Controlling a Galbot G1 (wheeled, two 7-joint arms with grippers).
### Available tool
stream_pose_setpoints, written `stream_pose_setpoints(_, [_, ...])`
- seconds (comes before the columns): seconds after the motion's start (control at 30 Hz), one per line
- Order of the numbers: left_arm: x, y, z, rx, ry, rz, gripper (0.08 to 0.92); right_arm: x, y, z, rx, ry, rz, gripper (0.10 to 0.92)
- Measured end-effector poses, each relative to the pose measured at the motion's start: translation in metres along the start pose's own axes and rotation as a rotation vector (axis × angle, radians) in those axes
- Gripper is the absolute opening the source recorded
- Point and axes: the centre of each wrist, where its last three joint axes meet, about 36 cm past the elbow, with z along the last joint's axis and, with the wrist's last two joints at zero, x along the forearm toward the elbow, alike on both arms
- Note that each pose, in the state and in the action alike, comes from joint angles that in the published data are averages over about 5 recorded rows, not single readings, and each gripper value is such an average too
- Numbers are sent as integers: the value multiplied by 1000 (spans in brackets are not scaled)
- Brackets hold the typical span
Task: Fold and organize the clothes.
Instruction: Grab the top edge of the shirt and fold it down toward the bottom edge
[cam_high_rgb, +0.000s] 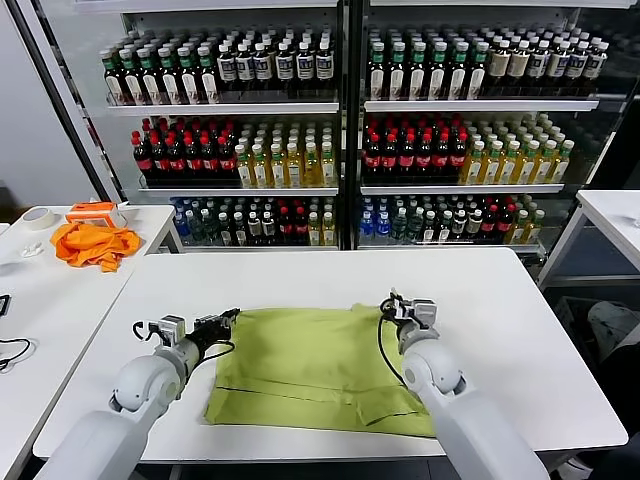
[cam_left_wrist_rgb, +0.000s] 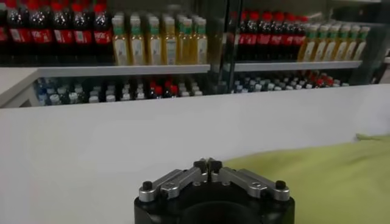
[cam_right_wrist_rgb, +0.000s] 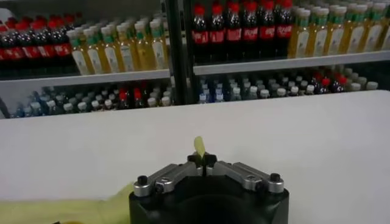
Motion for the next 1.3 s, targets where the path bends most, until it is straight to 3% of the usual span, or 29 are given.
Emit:
stream_pose_setpoints(0.6, [55, -15, 19, -16, -2, 26, 83, 83, -9, 26, 18, 4, -23, 106])
stream_pose_setpoints(1.3, [76, -29, 40, -9, 50, 40, 83, 114, -15, 54, 23, 79, -27, 106])
